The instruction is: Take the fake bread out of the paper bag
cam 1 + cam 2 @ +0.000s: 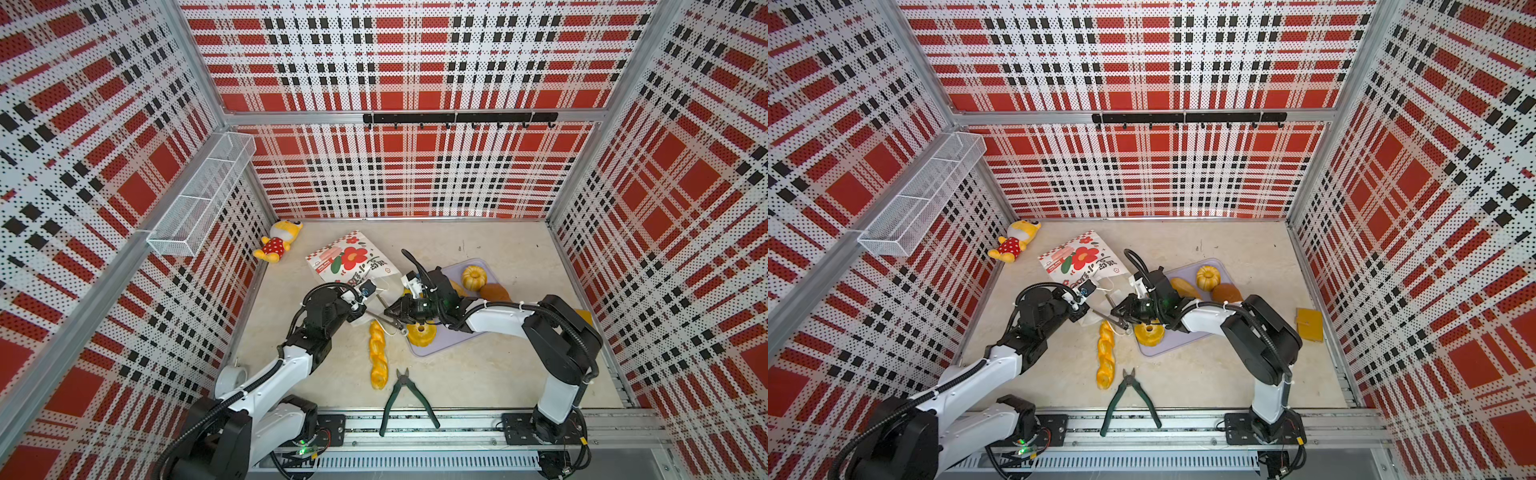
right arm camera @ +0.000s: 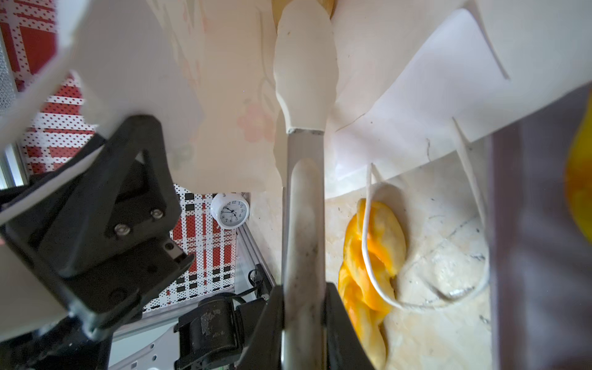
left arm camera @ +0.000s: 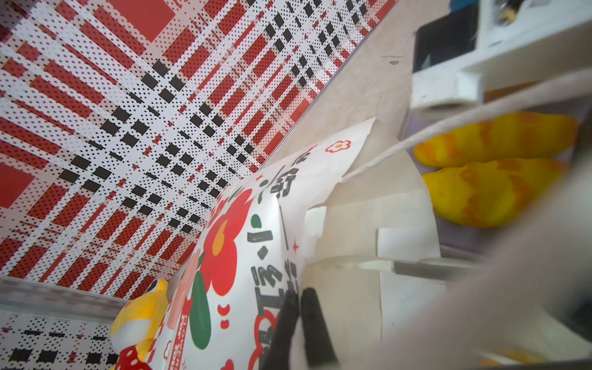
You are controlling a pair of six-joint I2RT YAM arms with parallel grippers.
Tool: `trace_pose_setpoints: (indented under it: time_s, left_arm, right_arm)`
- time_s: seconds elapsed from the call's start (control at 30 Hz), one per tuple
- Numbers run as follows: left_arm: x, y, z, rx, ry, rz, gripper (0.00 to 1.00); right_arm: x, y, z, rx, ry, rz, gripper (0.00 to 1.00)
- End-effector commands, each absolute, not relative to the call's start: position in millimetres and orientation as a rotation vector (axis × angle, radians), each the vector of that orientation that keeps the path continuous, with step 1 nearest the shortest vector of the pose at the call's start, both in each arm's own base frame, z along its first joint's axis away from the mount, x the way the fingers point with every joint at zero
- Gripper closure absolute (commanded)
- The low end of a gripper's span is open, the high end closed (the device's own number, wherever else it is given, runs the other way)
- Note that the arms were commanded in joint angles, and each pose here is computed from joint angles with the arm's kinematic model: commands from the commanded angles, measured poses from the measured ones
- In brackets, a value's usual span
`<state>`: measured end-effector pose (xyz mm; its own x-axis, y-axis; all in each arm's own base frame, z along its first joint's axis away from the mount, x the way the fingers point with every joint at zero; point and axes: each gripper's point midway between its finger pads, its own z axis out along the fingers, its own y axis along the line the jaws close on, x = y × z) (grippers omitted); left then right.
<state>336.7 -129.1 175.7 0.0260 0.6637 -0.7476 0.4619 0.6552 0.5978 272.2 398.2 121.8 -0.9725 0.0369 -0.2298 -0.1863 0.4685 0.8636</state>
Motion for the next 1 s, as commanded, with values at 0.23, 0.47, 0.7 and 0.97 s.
trace_pose_setpoints:
  time_s: [0.23, 0.47, 0.7, 0.97]
  left_arm:
    - [372, -101, 214, 0.754, 1.620, 0.332, 1.00]
    - [384, -69, 226, 0.654, 1.627, 0.345, 1.00]
    - [377, -62, 226, 0.656, 1.616, 0.332, 1.00]
    - [359, -84, 217, 0.777, 1.560, 0.258, 1.00]
  right_arm:
    - [242, 331, 179, -0.257, 2.441, 1.424, 1.00]
    - [281, 281, 242, -0.209, 2.315, 1.474, 1.00]
    - [397, 256, 260, -0.017, 2.188, 1.369, 1.00]
    - [524, 286, 201, 0.167, 2.144, 1.373, 1.00]
